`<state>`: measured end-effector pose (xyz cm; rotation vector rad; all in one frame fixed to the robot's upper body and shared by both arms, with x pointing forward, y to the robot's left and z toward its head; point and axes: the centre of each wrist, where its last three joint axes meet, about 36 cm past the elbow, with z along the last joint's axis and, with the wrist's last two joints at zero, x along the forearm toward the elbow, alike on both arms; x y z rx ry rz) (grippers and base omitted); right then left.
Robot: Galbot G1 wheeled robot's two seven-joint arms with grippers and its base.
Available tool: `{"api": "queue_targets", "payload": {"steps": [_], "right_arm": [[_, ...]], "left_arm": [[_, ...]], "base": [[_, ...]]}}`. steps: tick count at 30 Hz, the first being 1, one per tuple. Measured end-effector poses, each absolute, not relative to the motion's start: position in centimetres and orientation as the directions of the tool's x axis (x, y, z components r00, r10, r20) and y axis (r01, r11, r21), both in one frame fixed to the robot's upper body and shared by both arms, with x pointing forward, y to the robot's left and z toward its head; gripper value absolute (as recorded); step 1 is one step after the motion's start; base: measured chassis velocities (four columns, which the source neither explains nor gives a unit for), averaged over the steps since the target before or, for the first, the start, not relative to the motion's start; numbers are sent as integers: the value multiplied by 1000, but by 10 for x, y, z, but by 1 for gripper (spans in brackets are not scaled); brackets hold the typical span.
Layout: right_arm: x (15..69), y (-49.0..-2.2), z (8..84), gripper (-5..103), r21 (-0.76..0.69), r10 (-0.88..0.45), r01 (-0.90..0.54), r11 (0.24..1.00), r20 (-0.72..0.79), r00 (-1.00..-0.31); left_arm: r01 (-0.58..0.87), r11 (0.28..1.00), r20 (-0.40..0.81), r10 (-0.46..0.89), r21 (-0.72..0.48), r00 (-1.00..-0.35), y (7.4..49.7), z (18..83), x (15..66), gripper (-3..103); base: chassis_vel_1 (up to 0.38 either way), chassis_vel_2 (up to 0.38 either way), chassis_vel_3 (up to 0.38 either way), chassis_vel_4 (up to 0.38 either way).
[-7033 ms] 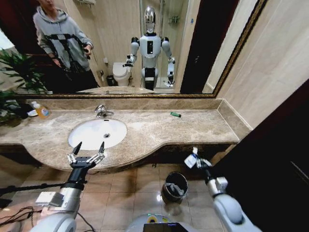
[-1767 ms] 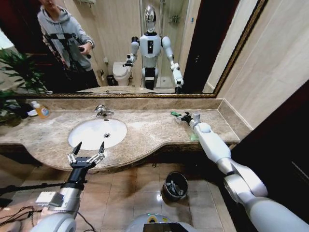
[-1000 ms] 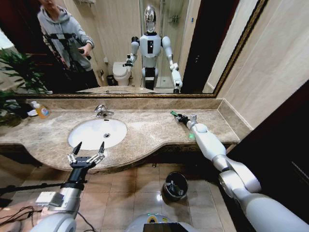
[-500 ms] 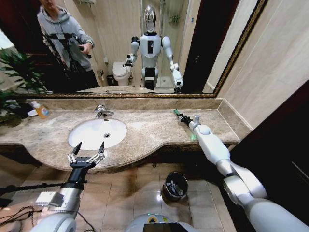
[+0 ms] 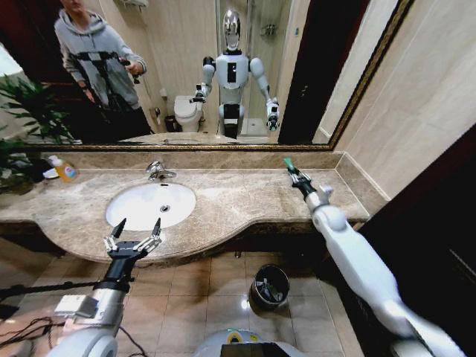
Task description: Pick up the trash from the sink and place it in the trash bin.
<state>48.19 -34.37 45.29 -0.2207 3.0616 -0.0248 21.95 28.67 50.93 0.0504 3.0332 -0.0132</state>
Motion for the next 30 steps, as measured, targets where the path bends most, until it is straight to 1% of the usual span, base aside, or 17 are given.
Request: {"api": "queue_targets", "payload": {"steps": [2, 3, 6, 10, 12, 13, 16, 17, 20, 25, 30], "right_arm": [[457, -345, 448, 21, -13, -117, -116, 993, -63, -991], [457, -345, 448, 21, -13, -117, -116, 993, -63, -991], [410, -343, 434, 21, -14, -100, -99, 995, -32, -994], [385, -331, 422, 21, -17, -116, -116, 993, -9, -993], [359, -327, 411, 21, -21, -111, -111, 994, 3, -994], [359, -327, 411, 21, -21, -111, -111, 994, 3, -994], [319, -320, 387, 21, -31, -110, -111, 993, 33, -993], [319, -320, 387, 21, -31, -110, -111, 993, 33, -993], [288, -313, 366, 21, -44, -104, -106, 993, 60, -993], [269, -313, 347, 21, -62, -91, -98, 993, 98, -991], [251, -303, 304, 21, -60, -82, -94, 994, 178, -981]], "left_arm": [[33, 999, -108, 32, -7, -994, 287, 509, 219, 100], [33, 999, -108, 32, -7, -994, 287, 509, 219, 100], [33, 999, -108, 32, -7, -994, 287, 509, 219, 100], [33, 999, -108, 33, -7, -994, 287, 509, 219, 100], [33, 999, -108, 32, -7, -994, 287, 509, 219, 100], [33, 999, -108, 32, -7, -994, 287, 509, 219, 100], [33, 999, -108, 32, -7, -994, 287, 509, 219, 100], [33, 999, -108, 32, -7, -994, 287, 509, 219, 100], [33, 999, -108, 32, -7, -994, 287, 509, 219, 100], [33, 999, -108, 32, -7, -994, 287, 509, 219, 100], [33, 999, -108, 32, -7, -994, 287, 509, 219, 100]], "base": [[0, 0, 0, 0], [0, 0, 0, 0], [0, 0, 0, 0], [0, 0, 0, 0], [0, 0, 0, 0], [0, 0, 0, 0], [0, 0, 0, 0], [0, 0, 0, 0], [0, 0, 0, 0], [0, 0, 0, 0], [0, 0, 0, 0]]}}
